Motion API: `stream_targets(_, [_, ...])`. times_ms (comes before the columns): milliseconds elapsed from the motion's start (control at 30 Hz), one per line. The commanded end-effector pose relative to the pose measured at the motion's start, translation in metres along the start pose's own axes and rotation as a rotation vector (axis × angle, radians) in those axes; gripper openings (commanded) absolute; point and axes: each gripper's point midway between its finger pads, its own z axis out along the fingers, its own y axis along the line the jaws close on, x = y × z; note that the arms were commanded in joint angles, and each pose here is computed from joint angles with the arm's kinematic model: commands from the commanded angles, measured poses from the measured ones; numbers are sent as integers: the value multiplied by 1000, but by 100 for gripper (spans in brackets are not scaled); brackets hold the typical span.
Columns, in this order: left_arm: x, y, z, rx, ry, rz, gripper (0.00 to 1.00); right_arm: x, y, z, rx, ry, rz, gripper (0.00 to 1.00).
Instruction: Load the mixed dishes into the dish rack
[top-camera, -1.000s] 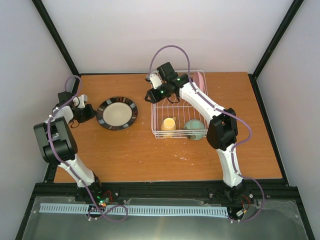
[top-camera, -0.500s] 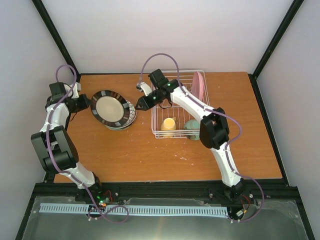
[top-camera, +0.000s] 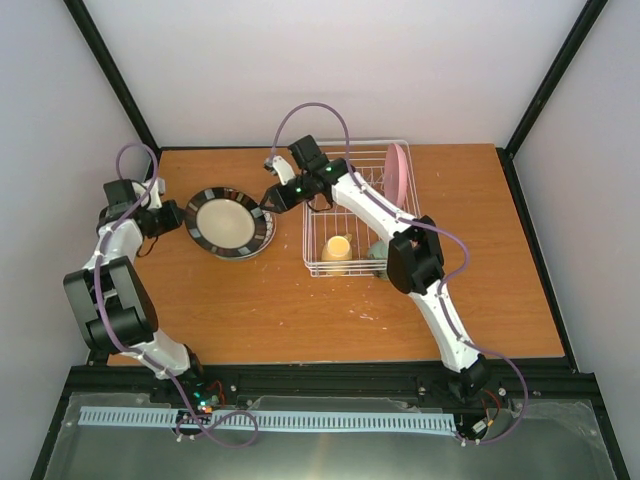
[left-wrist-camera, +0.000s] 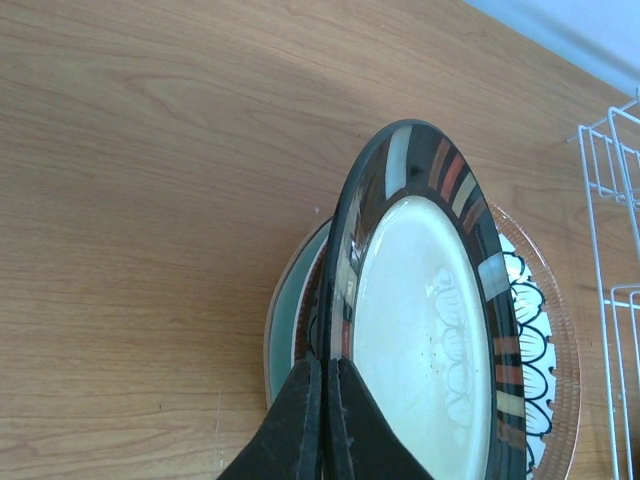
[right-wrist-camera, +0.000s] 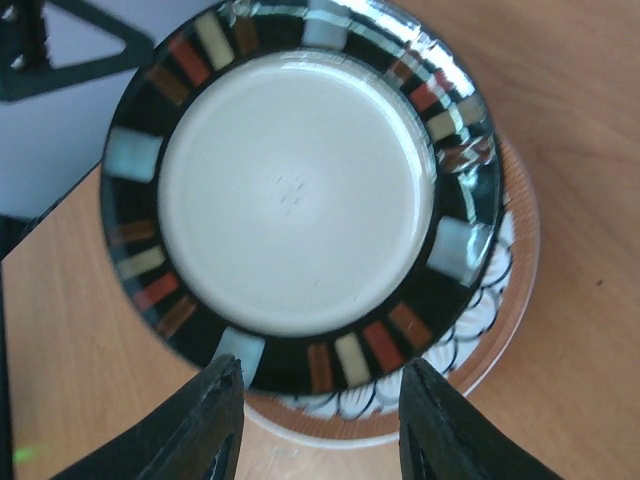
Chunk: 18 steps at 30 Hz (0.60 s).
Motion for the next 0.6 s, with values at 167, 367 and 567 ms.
stream_targets(167, [10,-37,-20,148,-82,66,1,-25,-35,39,52,-108,-9,45])
stream_targets(367, [34,-47,-36,157,-88,64,1,-33,-53,53,51,-163,-23,50])
stream_targets(567, [49,-54,-46,175,-94,45,1,-42,-48,63,-14,-216,-45,53])
